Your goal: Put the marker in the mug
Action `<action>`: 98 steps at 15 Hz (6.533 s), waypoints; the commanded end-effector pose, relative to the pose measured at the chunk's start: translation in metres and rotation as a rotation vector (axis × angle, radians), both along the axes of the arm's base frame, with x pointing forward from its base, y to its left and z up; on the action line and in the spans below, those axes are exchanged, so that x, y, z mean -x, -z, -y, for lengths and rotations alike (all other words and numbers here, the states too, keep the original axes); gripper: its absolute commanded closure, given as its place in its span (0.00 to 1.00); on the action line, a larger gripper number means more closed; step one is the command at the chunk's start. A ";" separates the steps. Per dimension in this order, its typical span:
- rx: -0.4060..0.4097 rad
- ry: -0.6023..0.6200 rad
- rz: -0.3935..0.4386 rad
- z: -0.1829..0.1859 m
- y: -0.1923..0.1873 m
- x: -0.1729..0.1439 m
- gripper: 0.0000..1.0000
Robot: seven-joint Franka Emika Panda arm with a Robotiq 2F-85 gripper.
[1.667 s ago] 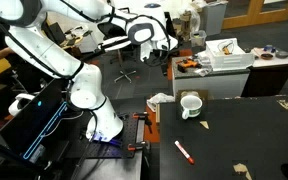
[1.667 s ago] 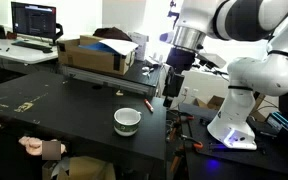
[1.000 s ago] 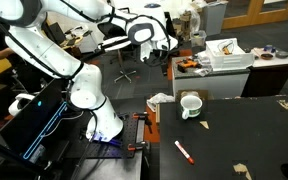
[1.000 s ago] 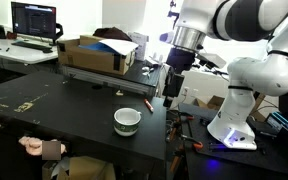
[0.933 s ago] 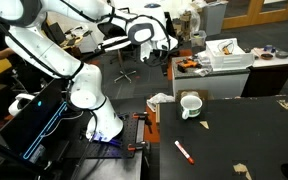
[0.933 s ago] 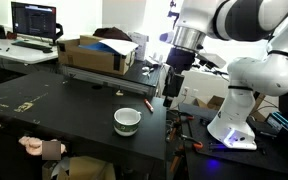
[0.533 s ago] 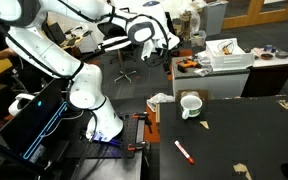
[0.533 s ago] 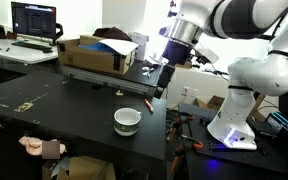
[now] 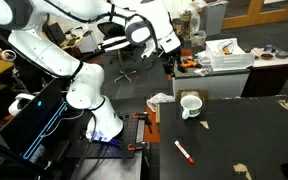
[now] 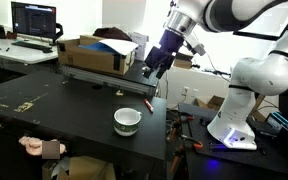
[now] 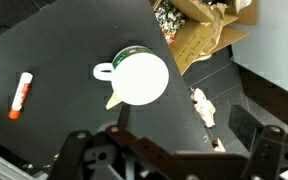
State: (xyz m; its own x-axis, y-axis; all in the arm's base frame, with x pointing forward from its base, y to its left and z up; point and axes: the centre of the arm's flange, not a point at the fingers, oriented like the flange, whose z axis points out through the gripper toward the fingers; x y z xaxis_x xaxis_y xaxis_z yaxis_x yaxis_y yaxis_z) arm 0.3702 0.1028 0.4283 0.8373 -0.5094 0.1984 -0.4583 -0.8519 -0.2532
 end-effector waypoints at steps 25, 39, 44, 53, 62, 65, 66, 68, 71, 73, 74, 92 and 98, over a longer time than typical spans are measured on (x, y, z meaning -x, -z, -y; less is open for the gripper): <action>0.138 0.715 -0.214 0.162 0.145 -0.040 0.00; 0.187 0.742 -0.220 0.185 0.171 -0.038 0.00; 0.169 0.742 -0.179 0.194 0.194 -0.044 0.00; 0.198 0.776 -0.213 0.209 0.233 -0.065 0.00; 0.178 0.701 -0.176 0.236 0.256 -0.062 0.00; 0.161 0.686 -0.167 0.245 0.268 -0.057 0.00; 0.156 0.675 -0.164 0.246 0.271 -0.056 0.00; 0.148 0.660 -0.162 0.246 0.274 -0.057 0.00; 0.139 0.640 -0.165 0.246 0.276 -0.057 0.00; 0.129 0.635 -0.166 0.248 0.275 -0.057 0.26; 0.124 0.633 -0.167 0.248 0.275 -0.057 0.34; 0.077 0.665 -0.181 0.244 0.263 -0.037 0.95; 0.075 0.689 -0.142 0.237 0.211 -0.005 0.95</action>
